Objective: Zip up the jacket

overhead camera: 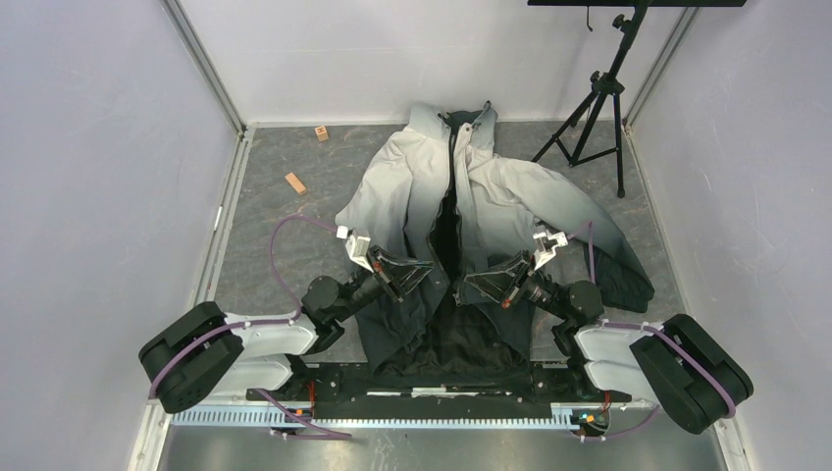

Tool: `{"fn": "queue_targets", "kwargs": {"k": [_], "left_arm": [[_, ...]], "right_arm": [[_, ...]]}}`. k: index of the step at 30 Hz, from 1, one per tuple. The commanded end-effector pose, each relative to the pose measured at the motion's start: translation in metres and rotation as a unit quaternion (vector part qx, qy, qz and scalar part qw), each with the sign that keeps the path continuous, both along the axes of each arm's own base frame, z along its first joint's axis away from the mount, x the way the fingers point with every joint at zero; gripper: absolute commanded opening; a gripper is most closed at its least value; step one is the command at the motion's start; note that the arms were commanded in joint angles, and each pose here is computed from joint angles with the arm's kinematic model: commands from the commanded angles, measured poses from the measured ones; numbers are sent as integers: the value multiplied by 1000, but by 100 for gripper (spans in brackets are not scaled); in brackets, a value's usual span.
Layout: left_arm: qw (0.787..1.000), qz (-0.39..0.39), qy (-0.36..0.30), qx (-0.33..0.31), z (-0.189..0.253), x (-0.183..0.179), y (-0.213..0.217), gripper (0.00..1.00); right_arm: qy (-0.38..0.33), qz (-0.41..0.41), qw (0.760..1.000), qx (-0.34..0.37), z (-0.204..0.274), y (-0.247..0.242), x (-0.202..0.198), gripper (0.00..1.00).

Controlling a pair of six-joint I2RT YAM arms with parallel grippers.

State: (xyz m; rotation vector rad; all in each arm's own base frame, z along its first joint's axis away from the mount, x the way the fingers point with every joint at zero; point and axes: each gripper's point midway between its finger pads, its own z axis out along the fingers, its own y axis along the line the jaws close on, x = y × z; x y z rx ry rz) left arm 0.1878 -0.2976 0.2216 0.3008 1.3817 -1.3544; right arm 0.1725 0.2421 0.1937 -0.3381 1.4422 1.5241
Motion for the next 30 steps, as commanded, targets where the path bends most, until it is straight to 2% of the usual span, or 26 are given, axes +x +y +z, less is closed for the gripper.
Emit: {"fn": "queue_targets", "kwargs": {"k": [1,30], "left_arm": [[999,0,-21,-50,28,-1,3,2],[999,-17,-11,-43,22,-3,-3,2]], "right_arm": [[-45,-4,998,32,-8,-29,-49,0],[-67,-13,997,45,8,-25,-40,0]]}}
